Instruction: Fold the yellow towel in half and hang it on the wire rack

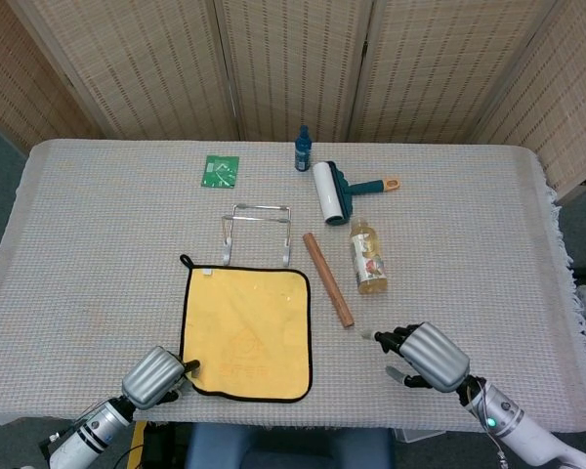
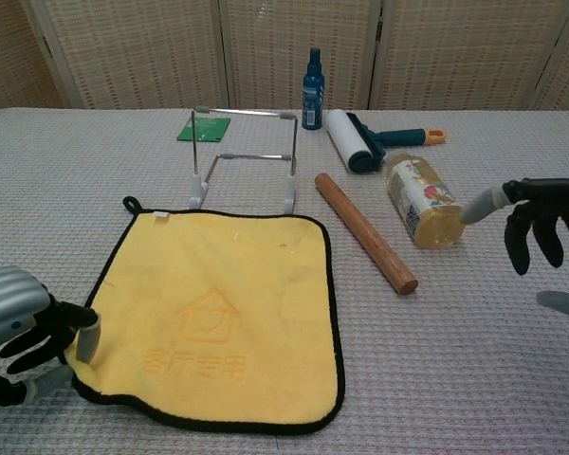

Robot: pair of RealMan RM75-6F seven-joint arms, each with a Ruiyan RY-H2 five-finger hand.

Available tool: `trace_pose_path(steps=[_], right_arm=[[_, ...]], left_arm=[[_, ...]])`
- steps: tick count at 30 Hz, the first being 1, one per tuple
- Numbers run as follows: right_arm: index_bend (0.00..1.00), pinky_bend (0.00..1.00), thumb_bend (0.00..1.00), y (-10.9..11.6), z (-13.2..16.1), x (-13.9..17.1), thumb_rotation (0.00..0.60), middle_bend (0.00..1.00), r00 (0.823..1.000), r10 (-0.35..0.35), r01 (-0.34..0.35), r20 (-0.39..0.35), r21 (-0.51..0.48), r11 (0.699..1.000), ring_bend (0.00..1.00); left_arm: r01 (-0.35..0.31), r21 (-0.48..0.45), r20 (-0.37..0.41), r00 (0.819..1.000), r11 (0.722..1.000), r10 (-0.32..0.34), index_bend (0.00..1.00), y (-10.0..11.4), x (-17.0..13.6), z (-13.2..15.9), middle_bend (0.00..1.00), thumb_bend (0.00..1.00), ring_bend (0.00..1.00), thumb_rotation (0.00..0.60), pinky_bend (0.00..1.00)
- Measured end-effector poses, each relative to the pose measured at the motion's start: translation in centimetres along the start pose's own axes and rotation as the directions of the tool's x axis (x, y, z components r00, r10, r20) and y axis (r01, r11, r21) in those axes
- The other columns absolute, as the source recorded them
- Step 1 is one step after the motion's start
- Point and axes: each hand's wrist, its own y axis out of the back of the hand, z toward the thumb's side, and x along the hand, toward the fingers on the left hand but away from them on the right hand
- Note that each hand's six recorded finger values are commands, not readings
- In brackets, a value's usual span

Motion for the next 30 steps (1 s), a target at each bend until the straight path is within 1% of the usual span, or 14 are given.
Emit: trace_pose_path(steps=[1,3,6,8,12,18,24,30], right_arm=[[0.27,0.99,0.36,-0.3,0.4,-0.6,0.6,0.77,1.0,0.012,-0.012,-0.022,-0.004,1.0,0.9],[0.31,1.0,0.35,-1.2,1.5,-1.9,0.6,0.85,0.997,0.043,-0.043,-0.07,-0.008,0.999,0.98],[0.36,1.0,0.33,-2.6,3.1,-3.8,0.6,0.92,0.987,0.086,-0.089,-0.133,-0.015,0.996,1.0],[0.39,1.0,0.31,-3.4,4.0,-4.7,0.6,0.94,0.981,0.109,-0.113,-0.163,-0.019,0.993,1.0],[0.43,1.0,0.3,-5.2,5.4,-6.3,0.6,0.95,0.965,0.16,-0.167,-0.208,-0.015,0.986,1.0],[0.45,1.0,0.29,-7.5,6.8,-8.2,0.6,0.95,0.945,0.221,-0.225,-0.24,0.012,0.974,1.0],[0.46,1.0,0.3,-8.7,7.1,-9.9,0.6,0.94,0.94,0.248,-0.249,-0.235,0.026,0.968,1.0],[0.47,1.0,0.3,-9.4,7.6,-11.2,0.6,0.94,0.939,0.249,-0.244,-0.239,0.05,0.968,1.0]], left_arm=[[-0.001,-0.007,-0.003,1.0,1.0,0.001,0.57,0.0,0.0,0.0,0.87,0.56,0.83,0.6,0.92],[-0.002,-0.009,-0.008,1.0,1.0,0.002,0.57,0.1,-0.1,-0.1,0.87,0.56,0.83,0.6,0.92],[-0.002,-0.01,-0.011,1.0,1.0,0.001,0.57,0.2,-0.2,-0.1,0.87,0.56,0.83,0.6,0.92],[0.0,-0.009,-0.013,1.0,1.0,0.0,0.56,0.2,-0.3,-0.2,0.87,0.55,0.83,0.6,0.92],[0.0,-0.007,-0.014,1.0,1.0,0.0,0.56,0.2,-0.4,-0.2,0.87,0.55,0.83,0.6,0.92],[0.0,-0.011,-0.017,1.0,1.0,0.0,0.56,0.2,-0.4,-0.2,0.87,0.55,0.83,0.6,0.92],[0.0,-0.015,-0.019,1.0,1.0,0.0,0.56,0.1,-0.5,-0.3,0.87,0.55,0.83,0.6,0.92],[-0.005,-0.015,-0.022,1.0,1.0,0.004,0.56,0.2,-0.6,-0.4,0.87,0.55,0.83,0.6,0.92]])
